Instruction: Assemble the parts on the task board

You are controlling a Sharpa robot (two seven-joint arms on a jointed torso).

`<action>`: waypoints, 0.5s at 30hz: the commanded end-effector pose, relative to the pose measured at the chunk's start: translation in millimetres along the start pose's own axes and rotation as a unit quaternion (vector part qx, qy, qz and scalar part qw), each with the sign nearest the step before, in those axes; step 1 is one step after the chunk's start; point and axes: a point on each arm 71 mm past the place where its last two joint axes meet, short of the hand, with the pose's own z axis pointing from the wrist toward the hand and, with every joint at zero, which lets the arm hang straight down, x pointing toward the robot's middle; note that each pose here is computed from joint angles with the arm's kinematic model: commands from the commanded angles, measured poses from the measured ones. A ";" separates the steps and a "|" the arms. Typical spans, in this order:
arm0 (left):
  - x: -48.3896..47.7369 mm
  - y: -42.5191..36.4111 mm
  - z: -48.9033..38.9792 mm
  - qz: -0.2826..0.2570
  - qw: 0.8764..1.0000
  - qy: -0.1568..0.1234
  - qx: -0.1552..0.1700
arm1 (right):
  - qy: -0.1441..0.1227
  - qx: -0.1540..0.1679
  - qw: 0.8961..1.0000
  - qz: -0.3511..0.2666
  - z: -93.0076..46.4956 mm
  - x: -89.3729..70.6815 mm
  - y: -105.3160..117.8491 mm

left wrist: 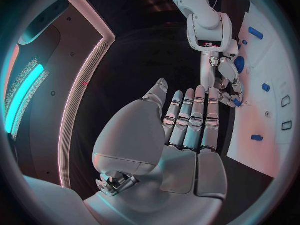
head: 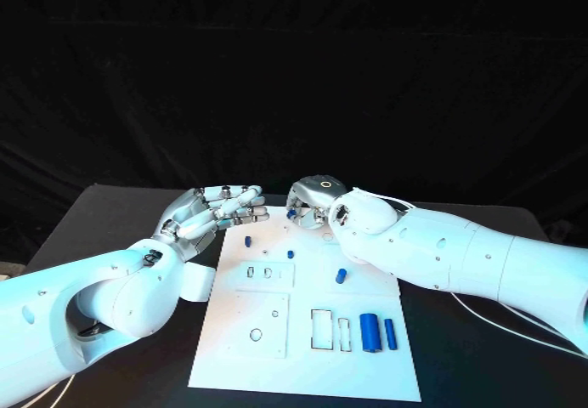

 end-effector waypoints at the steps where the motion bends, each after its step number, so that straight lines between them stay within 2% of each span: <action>1: 3.1 -0.9 0.6 -0.006 1.000 0.012 0.002 | 0.013 0.006 1.000 -0.005 1.0 3.9 -1.0; 10: 2.3 -1.1 0.5 -0.005 1.000 0.011 0.001 | 0.004 0.010 1.000 -0.004 -2.7 2.5 -4.0; 15: -0.5 -1.5 0.2 -0.004 1.000 0.008 0.001 | -0.005 0.009 1.000 0.002 -19.4 -3.5 -11.7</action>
